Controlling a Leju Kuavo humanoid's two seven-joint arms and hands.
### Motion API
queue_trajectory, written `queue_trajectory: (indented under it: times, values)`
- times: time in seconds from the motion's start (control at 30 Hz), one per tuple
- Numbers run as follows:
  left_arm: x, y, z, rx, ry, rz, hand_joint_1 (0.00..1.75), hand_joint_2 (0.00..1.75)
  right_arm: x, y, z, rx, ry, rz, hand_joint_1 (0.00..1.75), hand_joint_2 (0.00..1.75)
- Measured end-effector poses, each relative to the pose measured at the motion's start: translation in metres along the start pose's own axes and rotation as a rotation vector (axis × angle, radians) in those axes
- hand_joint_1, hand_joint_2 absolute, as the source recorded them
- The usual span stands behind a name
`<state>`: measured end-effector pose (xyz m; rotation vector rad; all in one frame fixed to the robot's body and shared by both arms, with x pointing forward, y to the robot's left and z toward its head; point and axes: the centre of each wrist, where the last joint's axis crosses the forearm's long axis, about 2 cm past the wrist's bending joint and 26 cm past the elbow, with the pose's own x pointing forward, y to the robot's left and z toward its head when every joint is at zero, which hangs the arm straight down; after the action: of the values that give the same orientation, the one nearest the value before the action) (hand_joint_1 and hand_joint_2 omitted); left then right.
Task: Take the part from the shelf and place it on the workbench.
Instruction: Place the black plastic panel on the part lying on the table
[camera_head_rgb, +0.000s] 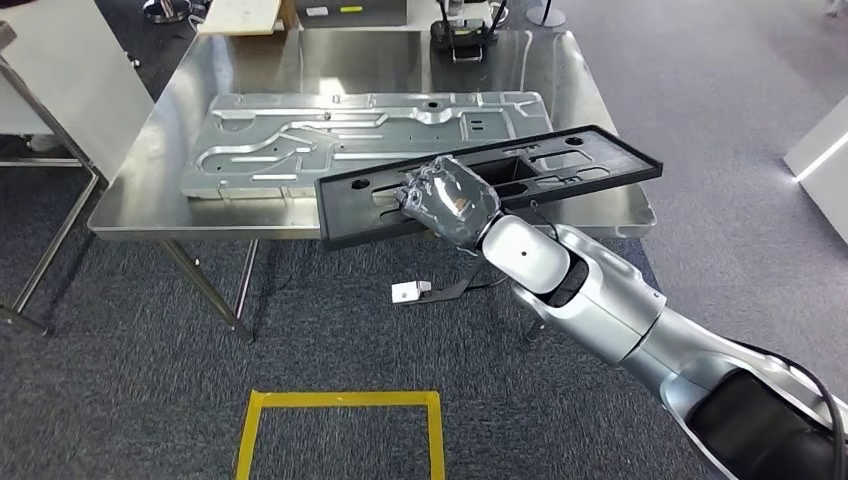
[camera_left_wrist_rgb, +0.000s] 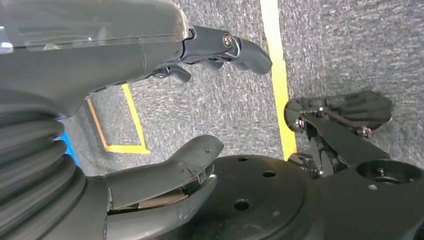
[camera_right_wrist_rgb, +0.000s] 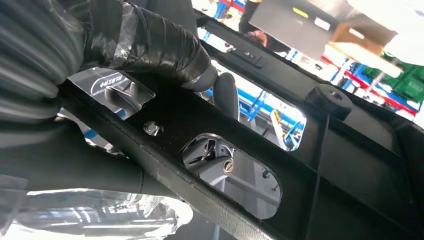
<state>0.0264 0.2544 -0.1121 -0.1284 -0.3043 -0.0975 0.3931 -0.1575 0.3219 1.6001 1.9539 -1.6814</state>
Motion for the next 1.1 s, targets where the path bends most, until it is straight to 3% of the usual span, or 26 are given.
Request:
queue_trajectory:
  times: [1.1]
  values:
    - [0.0001,0.0,0.0,0.006,-0.006,0.008,0.0,1.75,0.0021,0.0057,0.0076,0.041,-0.009,-0.02,1.75,1.75]
